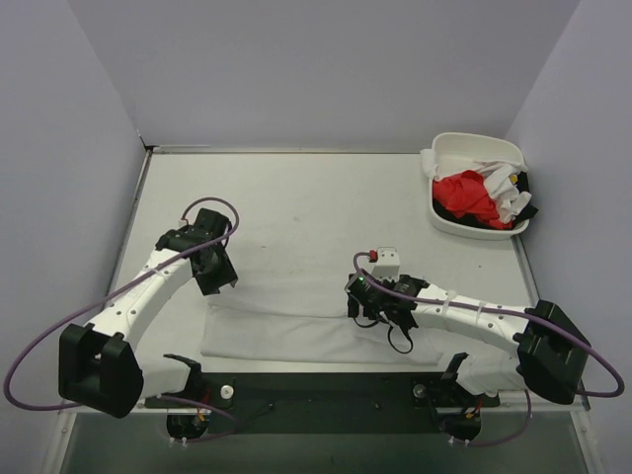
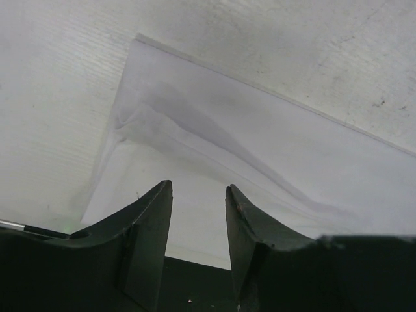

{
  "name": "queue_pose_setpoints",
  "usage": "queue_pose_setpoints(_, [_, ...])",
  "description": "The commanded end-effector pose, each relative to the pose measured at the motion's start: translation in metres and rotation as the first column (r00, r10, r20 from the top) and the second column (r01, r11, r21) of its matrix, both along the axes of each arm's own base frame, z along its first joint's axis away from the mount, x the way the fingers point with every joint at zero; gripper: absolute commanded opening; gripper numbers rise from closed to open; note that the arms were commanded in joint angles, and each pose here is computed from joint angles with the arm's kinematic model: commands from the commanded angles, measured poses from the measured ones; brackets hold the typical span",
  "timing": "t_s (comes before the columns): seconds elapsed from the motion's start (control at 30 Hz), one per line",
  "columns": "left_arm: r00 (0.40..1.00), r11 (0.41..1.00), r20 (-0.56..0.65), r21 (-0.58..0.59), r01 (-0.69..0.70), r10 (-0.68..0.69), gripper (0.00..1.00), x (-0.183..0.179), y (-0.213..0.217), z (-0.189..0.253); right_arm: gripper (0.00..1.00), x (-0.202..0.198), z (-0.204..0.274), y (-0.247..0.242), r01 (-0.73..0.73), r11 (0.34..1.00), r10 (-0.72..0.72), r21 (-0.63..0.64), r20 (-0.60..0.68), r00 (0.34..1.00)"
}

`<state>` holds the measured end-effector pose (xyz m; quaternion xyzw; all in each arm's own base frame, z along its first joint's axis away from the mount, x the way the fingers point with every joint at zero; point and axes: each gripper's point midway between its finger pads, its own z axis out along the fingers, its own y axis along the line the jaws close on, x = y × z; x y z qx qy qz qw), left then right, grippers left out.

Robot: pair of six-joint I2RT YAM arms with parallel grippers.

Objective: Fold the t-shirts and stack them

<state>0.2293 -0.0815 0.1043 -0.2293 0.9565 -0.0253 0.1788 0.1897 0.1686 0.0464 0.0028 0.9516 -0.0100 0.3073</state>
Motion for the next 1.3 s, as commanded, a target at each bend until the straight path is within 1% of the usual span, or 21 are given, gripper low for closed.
queue_pose_setpoints(0.0, [0.993, 0.992, -0.053, 0.083, -0.099, 0.104, 0.50, -0.004, 0.024, -0.003, 0.86, -0.005, -0.001, 0.000, -0.013, 1.000, 0.012, 0.020, 0.010, 1.000])
queue_pose_setpoints(0.03, [0.991, 0.990, -0.055, 0.081, -0.117, 0.121, 0.52, -0.004, 0.028, -0.005, 0.86, -0.007, -0.002, -0.001, -0.014, 1.000, 0.013, 0.021, 0.008, 1.000])
queue_pose_setpoints(0.17, [0.981, 0.984, -0.082, 0.054, -0.172, 0.176, 0.54, -0.001, 0.039, -0.016, 0.86, -0.010, -0.004, -0.002, -0.018, 0.999, 0.018, 0.036, 0.011, 1.000])
queue_pose_setpoints(0.27, [0.977, 0.982, -0.110, 0.074, -0.175, 0.182, 0.54, 0.001, 0.043, -0.022, 0.86, -0.012, -0.006, -0.003, -0.022, 0.999, 0.022, 0.039, 0.009, 1.000])
queue_pose_setpoints(0.43, [0.974, 0.983, -0.132, 0.059, -0.175, 0.182, 0.54, 0.006, 0.040, -0.029, 0.86, -0.014, -0.008, -0.005, -0.022, 0.999, 0.021, 0.050, 0.009, 1.000])
queue_pose_setpoints(0.57, [0.969, 0.983, -0.172, 0.064, -0.171, 0.180, 0.54, 0.008, 0.037, -0.040, 0.86, -0.016, -0.009, -0.008, -0.020, 0.998, 0.020, 0.053, 0.012, 1.000])
queue_pose_setpoints(0.7, [0.968, 0.983, -0.177, 0.066, -0.171, 0.180, 0.53, 0.011, 0.037, -0.047, 0.86, -0.017, -0.009, -0.008, -0.020, 0.998, 0.019, 0.060, 0.014, 1.000])
queue_pose_setpoints(0.8, [0.966, 0.983, -0.186, 0.066, -0.168, 0.178, 0.49, 0.012, 0.036, -0.052, 0.86, -0.018, -0.010, -0.008, -0.018, 0.998, 0.018, 0.061, 0.011, 1.000])
queue_pose_setpoints(0.9, [0.967, 0.984, -0.182, 0.056, -0.171, 0.178, 0.41, 0.014, 0.034, -0.052, 0.86, -0.020, -0.011, -0.009, -0.018, 0.998, 0.017, 0.061, 0.009, 1.000])
queue_pose_setpoints(0.93, [0.967, 0.984, -0.182, 0.053, -0.169, 0.176, 0.35, 0.013, 0.034, -0.052, 0.86, -0.020, -0.011, -0.009, -0.017, 0.998, 0.017, 0.058, 0.008, 1.000])
queue_pose_setpoints(1.0, [0.969, 0.984, -0.174, 0.048, -0.169, 0.175, 0.28, 0.014, 0.033, -0.048, 0.86, -0.020, -0.013, -0.010, -0.016, 0.998, 0.016, 0.057, 0.006, 1.000])
queue_pose_setpoints(1.03, [0.970, 0.985, -0.170, 0.047, -0.168, 0.173, 0.19, 0.014, 0.033, -0.047, 0.86, -0.020, -0.012, -0.009, -0.013, 0.998, 0.013, 0.060, 0.008, 1.000])
queue_pose_setpoints(1.07, [0.971, 0.984, -0.164, 0.045, -0.170, 0.175, 0.13, 0.014, 0.033, -0.045, 0.86, -0.020, -0.012, -0.009, -0.016, 0.998, 0.015, 0.058, 0.008, 1.000])
queue_pose_setpoints(1.17, [0.973, 0.984, -0.150, 0.038, -0.171, 0.175, 0.00, 0.013, 0.033, -0.039, 0.86, -0.021, -0.013, -0.009, -0.015, 0.998, 0.015, 0.060, 0.007, 1.000])
queue_pose_setpoints(1.27, [0.977, 0.986, -0.133, 0.024, -0.168, 0.169, 0.00, 0.010, 0.032, -0.029, 0.86, -0.021, -0.013, -0.008, -0.018, 0.998, 0.017, 0.061, 0.012, 1.000])
